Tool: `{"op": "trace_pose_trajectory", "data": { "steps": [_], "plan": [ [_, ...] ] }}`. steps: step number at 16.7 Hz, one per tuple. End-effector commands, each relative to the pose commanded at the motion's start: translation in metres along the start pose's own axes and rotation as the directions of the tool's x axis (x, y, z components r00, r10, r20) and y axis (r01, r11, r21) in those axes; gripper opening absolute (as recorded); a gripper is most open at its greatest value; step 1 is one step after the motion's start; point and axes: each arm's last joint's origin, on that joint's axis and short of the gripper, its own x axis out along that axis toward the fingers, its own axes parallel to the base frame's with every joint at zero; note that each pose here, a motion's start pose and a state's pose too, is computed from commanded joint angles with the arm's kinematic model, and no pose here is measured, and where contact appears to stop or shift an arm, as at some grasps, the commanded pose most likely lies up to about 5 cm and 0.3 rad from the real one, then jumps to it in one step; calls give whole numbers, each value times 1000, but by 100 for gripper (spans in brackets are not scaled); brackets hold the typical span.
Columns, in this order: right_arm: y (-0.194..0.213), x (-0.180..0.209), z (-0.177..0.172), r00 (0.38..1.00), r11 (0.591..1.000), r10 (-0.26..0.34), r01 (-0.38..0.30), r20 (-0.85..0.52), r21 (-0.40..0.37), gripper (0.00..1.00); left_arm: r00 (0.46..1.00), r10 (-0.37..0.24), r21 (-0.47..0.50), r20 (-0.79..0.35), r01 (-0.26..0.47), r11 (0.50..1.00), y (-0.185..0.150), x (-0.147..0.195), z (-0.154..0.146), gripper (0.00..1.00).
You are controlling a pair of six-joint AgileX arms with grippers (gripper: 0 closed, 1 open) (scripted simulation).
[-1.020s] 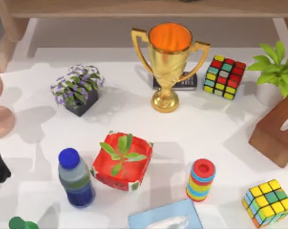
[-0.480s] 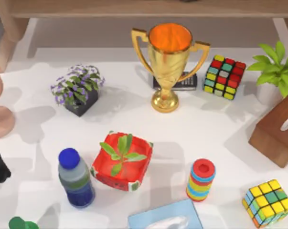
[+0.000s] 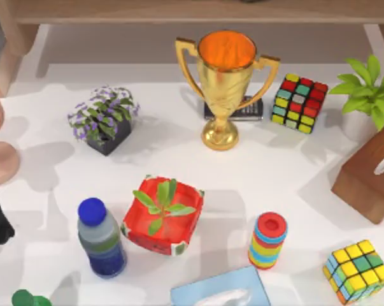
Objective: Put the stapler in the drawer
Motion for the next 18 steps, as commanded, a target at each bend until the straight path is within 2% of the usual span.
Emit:
{"op": "trace_pose_trajectory", "data": {
  "steps": [6,14,18],
  "plan": [
    [0,0,0,1000,1000,0,0,0,0,2,1000,0,0,0,0,1000,0,0,0,100],
    [0,0,0,1000,1000,0,0,0,0,0,1000,0,0,0,0,1000,0,0,0,100],
    [5,12,2,1000,1000,22,-22,1,18,0,1000,0,0,0,0,1000,0,0,0,100]
  ]
}}
